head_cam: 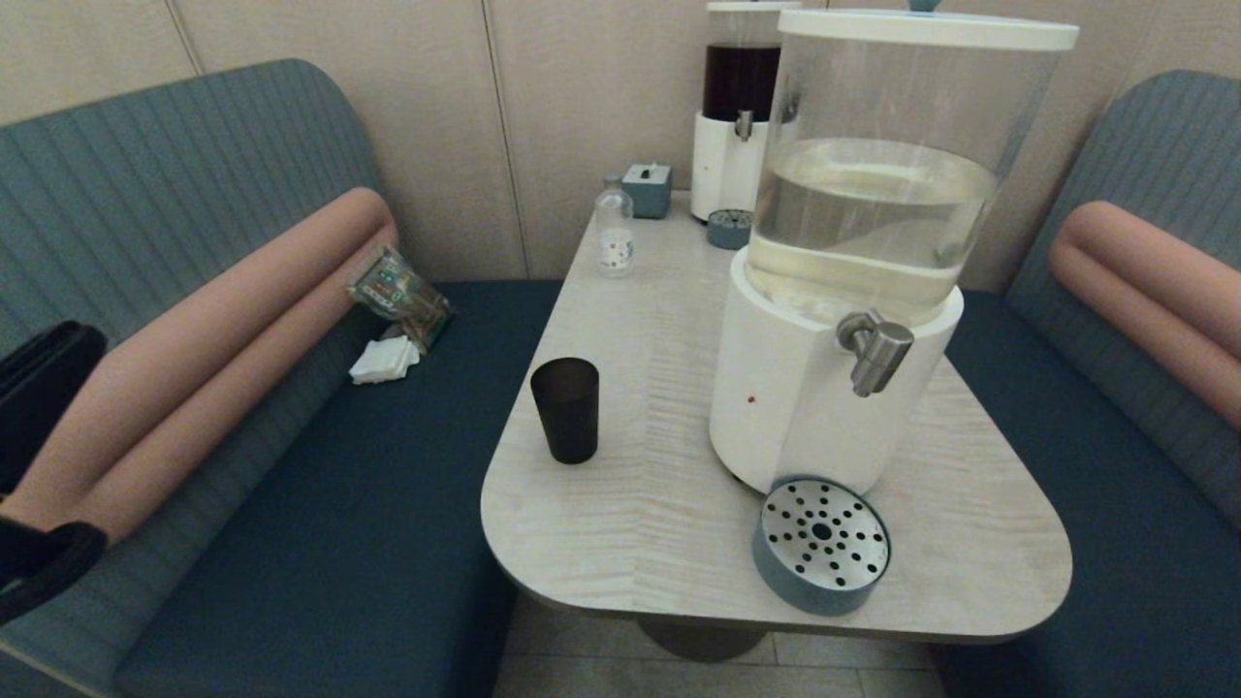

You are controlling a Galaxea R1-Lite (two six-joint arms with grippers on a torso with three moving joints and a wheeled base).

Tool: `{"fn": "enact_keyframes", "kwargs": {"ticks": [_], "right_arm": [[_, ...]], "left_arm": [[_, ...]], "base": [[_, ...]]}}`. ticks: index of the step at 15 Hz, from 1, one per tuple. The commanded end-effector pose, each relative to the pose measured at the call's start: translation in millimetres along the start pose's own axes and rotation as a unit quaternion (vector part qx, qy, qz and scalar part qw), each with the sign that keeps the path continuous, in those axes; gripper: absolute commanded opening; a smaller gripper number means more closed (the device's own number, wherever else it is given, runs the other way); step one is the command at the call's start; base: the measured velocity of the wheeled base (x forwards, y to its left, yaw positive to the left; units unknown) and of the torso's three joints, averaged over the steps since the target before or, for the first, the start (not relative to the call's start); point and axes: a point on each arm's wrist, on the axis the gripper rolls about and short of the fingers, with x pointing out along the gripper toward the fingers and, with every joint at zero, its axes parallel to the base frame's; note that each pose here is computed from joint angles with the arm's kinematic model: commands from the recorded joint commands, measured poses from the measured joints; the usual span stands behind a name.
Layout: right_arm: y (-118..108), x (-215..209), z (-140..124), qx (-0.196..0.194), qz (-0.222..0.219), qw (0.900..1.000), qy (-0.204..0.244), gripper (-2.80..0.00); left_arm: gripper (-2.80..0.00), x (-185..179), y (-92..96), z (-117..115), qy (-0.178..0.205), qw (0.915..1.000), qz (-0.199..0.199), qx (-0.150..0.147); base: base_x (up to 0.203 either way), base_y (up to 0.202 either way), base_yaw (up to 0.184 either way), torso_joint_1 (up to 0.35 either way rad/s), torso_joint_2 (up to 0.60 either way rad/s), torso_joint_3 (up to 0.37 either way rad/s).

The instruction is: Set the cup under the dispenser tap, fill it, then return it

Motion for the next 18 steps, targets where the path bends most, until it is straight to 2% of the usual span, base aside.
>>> {"fn": "enact_keyframes", "kwargs": {"ticks": [1,5,8,11,13,15,18], "right_arm": [[0,1,-4,0.0,0.001,1.0,0.007,-2.8],[0,1,-4,0.0,0.0,1.0,0.007,-2.8],[0,1,-4,0.0,0.0,1.0,0.007,-2.8],[0,1,-4,0.0,0.001,1.0,0.007,-2.8],[0,1,-4,0.0,0.0,1.0,0.007,-2.8],[0,1,-4,0.0,0.0,1.0,0.007,-2.8],[0,1,-4,0.0,0.001,1.0,0.007,-2.8]], "left_arm": [[-2.8,-39,-3.4,29,-0.062,0.9979,0.005,0.018],[-2.8,-97,-10.6,58,-0.03,0.9981,0.02,0.05],[-2.8,-119,-18.3,68,-0.05,0.9912,0.072,0.099],[-2.8,-129,-18.5,48,-0.037,0.9903,0.074,0.111],[-2.8,-144,-21.1,38,-0.045,0.9866,0.07,0.141],[-2.8,-154,-22.9,23,-0.029,0.9857,0.052,0.157],[-2.8,-151,-19.2,-16,0.03,0.9876,0.037,0.149]], "base": [[0.0,0.0,0.0,0.0,0.0,0.0],[0.0,0.0,0.0,0.0,0.0,0.0],[0.0,0.0,0.0,0.0,0.0,0.0],[0.0,0.0,0.0,0.0,0.0,0.0],[0.0,0.0,0.0,0.0,0.0,0.0],[0.0,0.0,0.0,0.0,0.0,0.0],[0.0,0.0,0.0,0.0,0.0,0.0]]}}
